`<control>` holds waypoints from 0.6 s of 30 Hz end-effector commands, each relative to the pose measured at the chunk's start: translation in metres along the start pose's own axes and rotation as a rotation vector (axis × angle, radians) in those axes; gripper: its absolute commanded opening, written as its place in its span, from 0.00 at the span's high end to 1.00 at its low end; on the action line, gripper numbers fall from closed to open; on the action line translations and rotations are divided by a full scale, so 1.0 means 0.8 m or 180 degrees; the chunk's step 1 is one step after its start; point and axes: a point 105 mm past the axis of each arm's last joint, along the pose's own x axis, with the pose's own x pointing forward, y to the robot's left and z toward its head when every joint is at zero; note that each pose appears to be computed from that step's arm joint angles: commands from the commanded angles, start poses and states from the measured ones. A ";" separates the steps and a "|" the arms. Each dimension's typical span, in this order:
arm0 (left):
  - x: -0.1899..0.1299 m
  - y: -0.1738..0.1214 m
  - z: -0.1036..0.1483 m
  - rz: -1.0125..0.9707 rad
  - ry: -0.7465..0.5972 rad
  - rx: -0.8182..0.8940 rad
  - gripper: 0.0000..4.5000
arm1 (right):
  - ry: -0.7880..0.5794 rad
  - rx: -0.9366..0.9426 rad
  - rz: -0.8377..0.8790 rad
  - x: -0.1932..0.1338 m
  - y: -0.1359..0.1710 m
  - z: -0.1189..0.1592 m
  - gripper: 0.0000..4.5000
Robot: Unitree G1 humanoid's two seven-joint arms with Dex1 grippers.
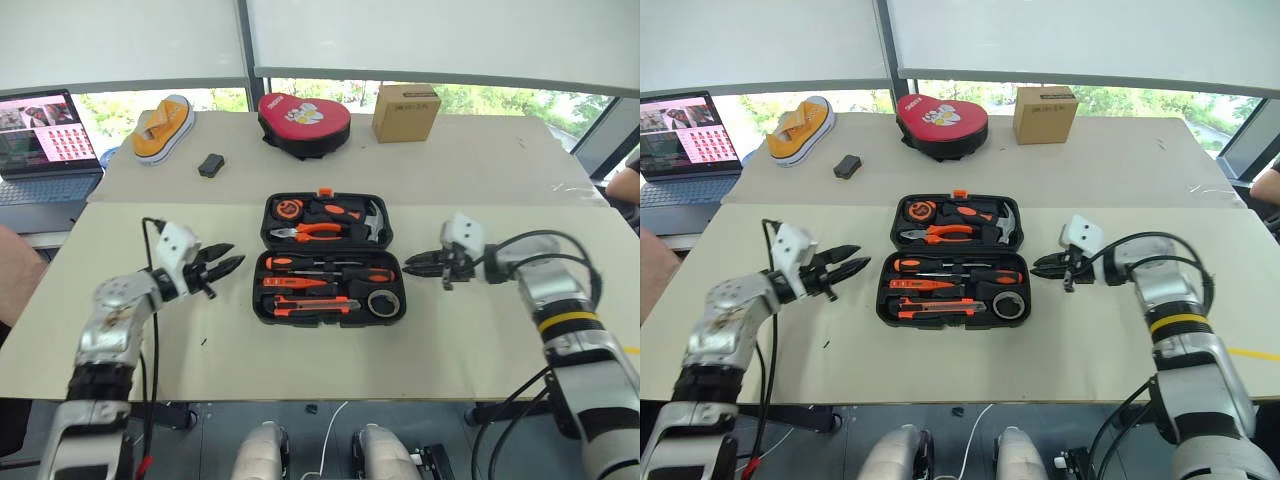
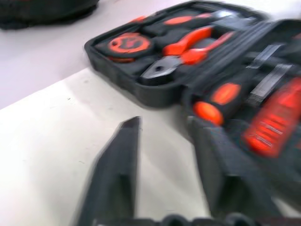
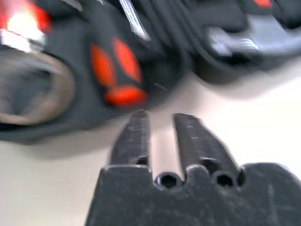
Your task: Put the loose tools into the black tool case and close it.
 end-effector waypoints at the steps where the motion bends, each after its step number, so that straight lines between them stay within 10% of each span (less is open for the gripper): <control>1: 0.027 0.003 0.002 0.0061 0.0103 0.0134 0.91 | -0.0213 -0.0352 -0.0269 0.013 -0.017 0.027 1.00; 18: 0.008 -0.073 0.002 -0.0917 0.0256 0.0161 0.91 | -0.0468 -0.0283 0.0202 -0.004 0.044 0.026 1.00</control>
